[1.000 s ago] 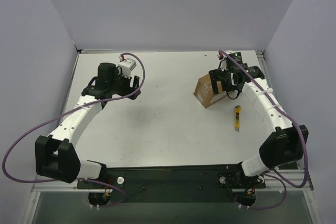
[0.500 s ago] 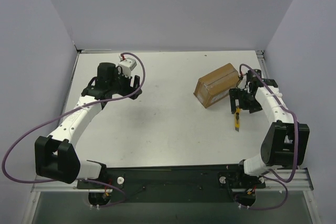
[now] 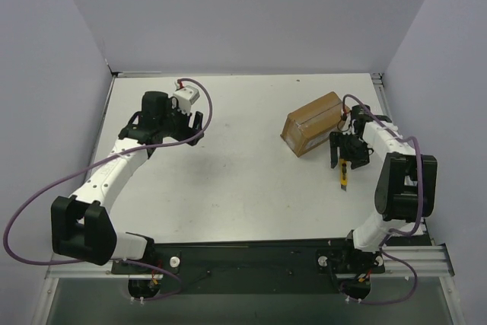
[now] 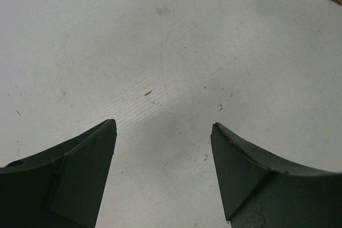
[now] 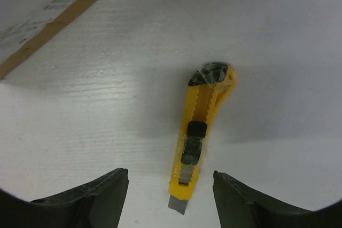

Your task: Unpack the express box

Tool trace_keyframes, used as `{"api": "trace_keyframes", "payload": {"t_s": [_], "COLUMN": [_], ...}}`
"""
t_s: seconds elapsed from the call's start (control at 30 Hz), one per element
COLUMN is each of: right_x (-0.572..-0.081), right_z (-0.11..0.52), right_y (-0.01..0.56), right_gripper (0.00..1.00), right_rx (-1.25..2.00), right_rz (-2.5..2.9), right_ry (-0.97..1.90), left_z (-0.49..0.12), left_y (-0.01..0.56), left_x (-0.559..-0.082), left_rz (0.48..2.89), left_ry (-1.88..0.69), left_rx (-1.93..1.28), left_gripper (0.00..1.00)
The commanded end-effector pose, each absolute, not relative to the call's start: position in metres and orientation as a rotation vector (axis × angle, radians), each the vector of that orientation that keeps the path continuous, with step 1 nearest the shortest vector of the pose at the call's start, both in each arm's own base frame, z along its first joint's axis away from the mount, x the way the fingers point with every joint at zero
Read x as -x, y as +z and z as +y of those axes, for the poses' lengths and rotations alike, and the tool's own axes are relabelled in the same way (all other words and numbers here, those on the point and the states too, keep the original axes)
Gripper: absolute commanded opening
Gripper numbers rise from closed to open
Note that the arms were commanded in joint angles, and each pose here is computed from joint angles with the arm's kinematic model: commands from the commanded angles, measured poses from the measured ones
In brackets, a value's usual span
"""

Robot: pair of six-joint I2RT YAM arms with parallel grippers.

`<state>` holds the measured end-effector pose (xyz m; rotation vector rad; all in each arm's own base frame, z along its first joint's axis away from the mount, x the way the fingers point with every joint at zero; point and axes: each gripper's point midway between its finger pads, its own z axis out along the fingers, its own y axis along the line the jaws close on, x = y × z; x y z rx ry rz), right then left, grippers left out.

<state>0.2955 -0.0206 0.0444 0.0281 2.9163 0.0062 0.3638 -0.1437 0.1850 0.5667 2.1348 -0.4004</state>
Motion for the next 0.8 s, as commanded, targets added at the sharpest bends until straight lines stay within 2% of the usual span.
{"api": "trace_keyframes", "payload": {"t_s": [0.0,0.2,0.4,0.47,0.57,0.7,0.77], "right_x": [-0.297,-0.298,-0.296,-0.29,-0.284,-0.273,-0.274], "right_z": [-0.034,-0.045,-0.038,-0.021,0.02,0.085,0.1], "right_y": [0.032,0.01,0.002,0.003,0.009,0.022,0.03], "right_gripper": [0.63,0.56,0.43,0.43,0.48,0.55,0.56], "right_rx": [-0.128,-0.19,-0.251,-0.277,-0.189,0.038,0.108], "right_rz": [2.943,3.001,3.056,3.077,3.094,3.081,3.056], "right_ry": [-0.094,-0.16,-0.127,-0.008,0.193,0.407,0.448], "left_z": [-0.131,-0.123,-0.121,-0.122,-0.124,-0.128,-0.129], "left_y": [0.215,0.217,0.222,0.223,0.222,0.217,0.217], "left_x": [-0.37,-0.372,-0.374,-0.375,-0.378,-0.381,-0.382], "left_rz": [2.051,2.053,2.042,2.04,2.036,2.041,2.038], "left_ry": [-0.299,-0.229,-0.2,-0.205,-0.212,-0.228,-0.233], "left_rx": [-0.617,-0.668,-0.703,-0.71,-0.715,-0.725,-0.729], "left_gripper": [0.81,0.81,0.81,0.81,0.81,0.81,0.81]}}
